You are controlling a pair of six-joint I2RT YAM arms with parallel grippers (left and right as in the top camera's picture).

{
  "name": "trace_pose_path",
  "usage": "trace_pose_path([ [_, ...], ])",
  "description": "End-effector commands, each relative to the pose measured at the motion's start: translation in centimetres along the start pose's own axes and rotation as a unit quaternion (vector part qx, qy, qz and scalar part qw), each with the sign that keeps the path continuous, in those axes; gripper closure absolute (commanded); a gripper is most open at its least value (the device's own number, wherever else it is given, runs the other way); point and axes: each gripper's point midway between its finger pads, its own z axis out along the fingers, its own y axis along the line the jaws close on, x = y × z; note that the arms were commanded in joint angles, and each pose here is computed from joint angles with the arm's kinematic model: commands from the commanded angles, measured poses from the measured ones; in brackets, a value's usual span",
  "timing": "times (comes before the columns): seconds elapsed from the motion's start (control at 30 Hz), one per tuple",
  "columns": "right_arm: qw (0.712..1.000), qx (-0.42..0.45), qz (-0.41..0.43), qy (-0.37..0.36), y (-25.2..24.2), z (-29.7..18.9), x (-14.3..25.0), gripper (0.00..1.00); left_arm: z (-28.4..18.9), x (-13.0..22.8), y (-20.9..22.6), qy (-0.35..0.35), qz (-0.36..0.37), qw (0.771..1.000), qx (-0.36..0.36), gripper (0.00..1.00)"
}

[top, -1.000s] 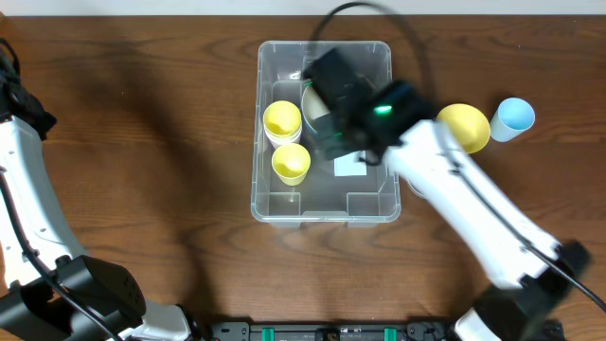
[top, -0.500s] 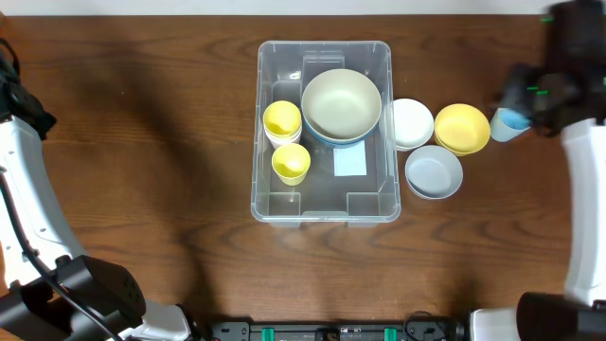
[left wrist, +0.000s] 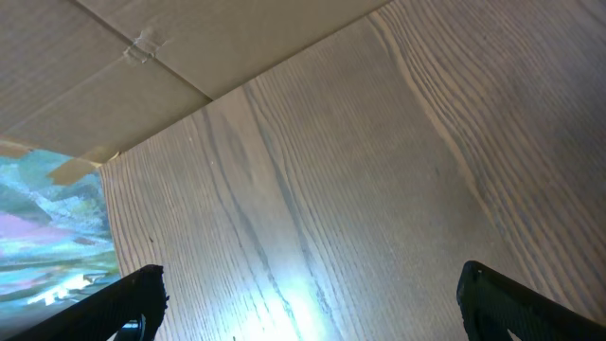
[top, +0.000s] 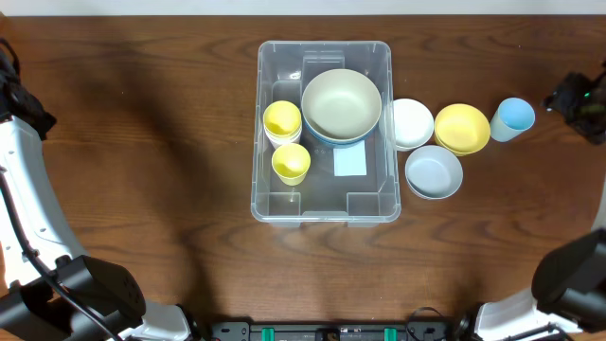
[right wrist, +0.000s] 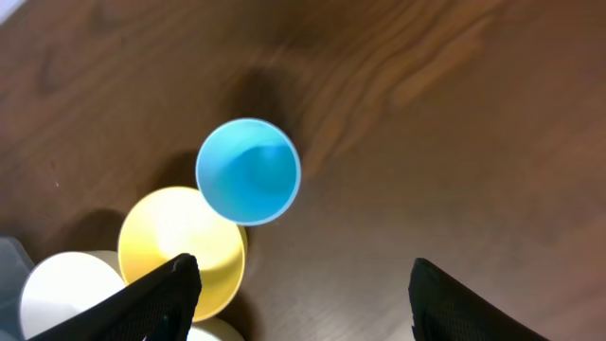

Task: Pack container
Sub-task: 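Release the yellow cup and move the right gripper back right, then lower the right gripper and grasp the rim of the blue cup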

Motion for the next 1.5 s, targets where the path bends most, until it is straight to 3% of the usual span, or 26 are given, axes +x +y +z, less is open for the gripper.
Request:
trace_pose_path([
  [0.0, 0.999, -0.024, -0.031, 0.032, 0.4, 3.1, 1.5, 0.28, 0.3, -0.1, 0.3, -0.001, 0.003, 1.000, -0.011, 0.02],
  [0.43, 0.997, -0.021, -0.029, 0.075, -0.6, 11.5, 5.1, 0.33, 0.3, -0.1, 0.3, -0.001, 0.003, 1.000, -0.011, 0.02],
  [0.67, 0.996, -0.021, -0.029, 0.077, -0.7, 12.4, 5.2, 0.52, 0.3, -0.1, 0.3, -0.001, 0.003, 1.000, -0.011, 0.02],
  [0.87, 0.997, -0.022, -0.029, 0.073, -0.6, 12.4, 5.0, 0.76, 0.3, -0.1, 0.3, -0.001, 0.003, 1.000, -0.011, 0.02],
  [1.07, 0.997, -0.022, -0.029, 0.073, -0.6, 12.4, 5.0, 0.80, 0.3, -0.1, 0.3, -0.001, 0.003, 1.000, -0.011, 0.02],
  [1.23, 0.997, -0.022, -0.029, 0.073, -0.6, 12.4, 5.0, 0.99, 0.3, -0.1, 0.3, -0.001, 0.003, 1.000, -0.011, 0.02],
  [1.47, 0.996, -0.034, -0.028, 0.077, -0.2, 12.3, 5.1, 0.99, 0.3, -0.1, 0.3, -0.001, 0.003, 1.000, -0.011, 0.02],
])
